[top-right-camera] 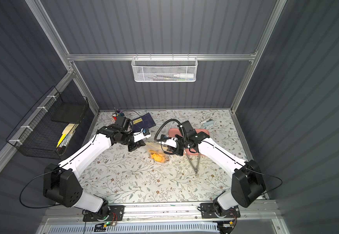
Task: Put the cookies into a resealable bag to prevent moisture
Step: Adjust the ziploc bag at the center of the board, then close the ziploc bag at the center of the board.
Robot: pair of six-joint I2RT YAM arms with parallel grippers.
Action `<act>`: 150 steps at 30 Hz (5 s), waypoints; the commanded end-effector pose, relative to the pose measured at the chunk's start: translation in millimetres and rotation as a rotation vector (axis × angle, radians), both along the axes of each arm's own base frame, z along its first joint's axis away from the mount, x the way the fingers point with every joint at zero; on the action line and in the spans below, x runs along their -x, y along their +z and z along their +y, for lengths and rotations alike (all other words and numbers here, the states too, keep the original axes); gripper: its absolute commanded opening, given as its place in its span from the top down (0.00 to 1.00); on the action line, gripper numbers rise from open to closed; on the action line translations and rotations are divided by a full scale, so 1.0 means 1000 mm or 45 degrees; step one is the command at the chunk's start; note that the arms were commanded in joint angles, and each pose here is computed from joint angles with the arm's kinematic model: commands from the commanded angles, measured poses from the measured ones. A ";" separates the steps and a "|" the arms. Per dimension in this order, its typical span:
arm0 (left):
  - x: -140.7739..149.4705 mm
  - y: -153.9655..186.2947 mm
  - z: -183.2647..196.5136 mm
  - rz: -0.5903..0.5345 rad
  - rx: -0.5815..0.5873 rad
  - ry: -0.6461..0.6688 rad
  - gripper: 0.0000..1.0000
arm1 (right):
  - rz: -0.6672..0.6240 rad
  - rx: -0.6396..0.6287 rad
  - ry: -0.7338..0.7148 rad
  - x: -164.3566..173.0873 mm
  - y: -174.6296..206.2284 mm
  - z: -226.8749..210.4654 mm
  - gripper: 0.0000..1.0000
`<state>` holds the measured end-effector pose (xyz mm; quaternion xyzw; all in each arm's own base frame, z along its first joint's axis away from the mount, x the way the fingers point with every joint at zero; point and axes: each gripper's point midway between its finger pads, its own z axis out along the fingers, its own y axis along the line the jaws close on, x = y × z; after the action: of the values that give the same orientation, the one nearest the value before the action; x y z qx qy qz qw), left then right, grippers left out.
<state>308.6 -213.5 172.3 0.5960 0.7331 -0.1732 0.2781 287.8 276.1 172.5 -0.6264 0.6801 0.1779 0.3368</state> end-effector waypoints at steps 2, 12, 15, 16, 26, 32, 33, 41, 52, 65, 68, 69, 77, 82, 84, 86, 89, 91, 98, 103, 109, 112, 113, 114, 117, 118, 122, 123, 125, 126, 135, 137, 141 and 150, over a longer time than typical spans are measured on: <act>0.002 -0.006 -0.002 0.093 0.009 -0.023 0.97 | -0.132 -0.139 -0.055 -0.015 0.022 0.021 0.40; -0.009 0.000 -0.004 0.104 0.042 -0.041 0.97 | -0.098 -0.141 0.038 -0.005 0.006 0.055 0.38; -0.007 -0.001 -0.003 0.118 0.046 -0.053 0.97 | -0.096 -0.118 0.041 -0.007 -0.002 0.061 0.41; -0.007 -0.001 -0.003 0.123 0.043 -0.053 0.97 | -0.106 -0.114 0.023 -0.011 -0.002 0.062 0.47; -0.013 -0.002 0.004 0.006 0.173 0.084 0.56 | 0.006 -0.174 0.012 -0.011 0.011 0.069 1.00; -0.014 0.000 -0.006 -0.101 0.387 0.136 0.42 | 0.136 -0.240 -0.016 -0.007 0.013 0.069 1.00; -0.017 0.000 -0.008 -0.105 0.411 0.149 0.41 | 0.152 -0.243 -0.012 -0.006 0.012 0.068 1.00; -0.019 0.014 -0.018 -0.100 0.511 0.115 0.60 | 0.269 -0.246 -0.019 -0.006 0.008 0.061 1.00; -0.009 0.010 -0.017 0.003 0.413 0.038 1.00 | 0.167 -0.206 -0.055 -0.025 0.013 0.043 0.70; -0.021 0.004 -0.015 0.081 0.328 -0.022 1.00 | -0.086 0.054 -0.068 -0.034 0.009 -0.012 0.70; -0.022 0.003 -0.015 0.093 0.328 -0.023 1.00 | -0.119 0.058 -0.064 -0.034 0.011 -0.014 0.71; -0.022 0.003 -0.015 0.096 0.328 -0.023 1.00 | -0.115 0.056 -0.057 -0.033 0.011 -0.014 0.70; -0.023 0.004 -0.017 0.105 0.335 -0.028 1.00 | -0.045 0.046 -0.024 -0.028 0.001 -0.009 0.72; -0.023 0.002 -0.017 0.111 0.336 -0.028 1.00 | -0.020 0.054 -0.006 -0.026 -0.003 -0.008 0.73; -0.024 0.002 -0.017 0.115 0.342 -0.027 1.00 | -0.010 0.053 -0.010 -0.026 -0.004 -0.007 0.73; -0.024 0.002 -0.018 0.118 0.347 -0.027 1.00 | -0.001 0.050 -0.005 -0.026 -0.005 -0.007 0.73; -0.025 0.000 -0.019 0.124 0.352 -0.029 1.00 | -0.001 0.041 -0.002 -0.026 -0.004 -0.005 0.80; -0.025 -0.001 -0.019 0.127 0.349 -0.028 1.00 | -0.005 0.034 -0.002 -0.026 -0.004 -0.005 0.86; -0.025 -0.004 -0.018 0.132 0.338 -0.027 1.00 | 0.039 0.012 0.060 -0.017 -0.004 0.000 1.00; -0.024 -0.003 -0.018 0.132 0.338 -0.028 1.00 | 0.043 -0.017 0.010 -0.026 -0.001 0.004 0.82; -0.024 -0.002 -0.018 0.131 0.340 -0.029 1.00 | 0.067 -0.036 0.015 -0.028 0.000 0.013 0.84; -0.023 -0.002 -0.018 0.137 0.341 -0.032 1.00 | 0.072 -0.038 0.031 -0.027 -0.001 0.017 1.00; -0.023 -0.002 -0.018 0.135 0.341 -0.031 1.00 | 0.077 -0.045 0.043 -0.024 -0.001 0.018 1.00; -0.022 -0.002 -0.018 0.136 0.340 -0.033 1.00 | 0.079 -0.053 0.046 -0.024 0.000 0.020 1.00; -0.022 -0.002 -0.018 0.142 0.342 -0.033 1.00 | 0.074 -0.085 0.007 -0.030 0.004 0.024 0.64; -0.022 -0.002 -0.018 0.144 0.345 -0.035 1.00 | 0.077 -0.092 0.011 -0.030 0.005 0.026 0.63; -0.022 -0.002 -0.019 0.147 0.348 -0.035 1.00 | 0.092 -0.094 0.015 -0.031 0.002 0.032 0.88; -0.021 -0.002 -0.019 0.147 0.348 -0.037 1.00 | 0.092 -0.090 0.018 -0.032 0.000 0.034 1.00; -0.021 -0.002 -0.018 0.146 0.347 -0.036 1.00 | 0.104 -0.087 0.036 -0.030 -0.001 0.035 1.00; -0.021 -0.002 -0.018 0.146 0.346 -0.037 1.00 | 0.104 -0.091 0.032 -0.030 -0.001 0.036 1.00; -0.019 -0.002 -0.019 0.154 0.358 -0.044 1.00 | 0.120 -0.172 0.018 -0.036 0.004 0.054 0.78; -0.019 -0.001 -0.019 0.155 0.359 -0.043 1.00 | 0.126 -0.165 0.019 -0.038 0.000 0.057 0.98; -0.019 0.003 -0.018 0.139 0.358 -0.036 1.00 | 0.130 -0.148 0.016 -0.038 -0.004 0.058 1.00; -0.007 -0.001 -0.003 0.101 0.276 0.014 0.70 | 0.126 -0.168 -0.013 -0.039 0.000 0.054 1.00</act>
<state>324.6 -223.6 171.3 0.5523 0.7184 -0.2798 0.3173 328.1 328.8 162.8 -0.5945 0.6897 0.2434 0.3341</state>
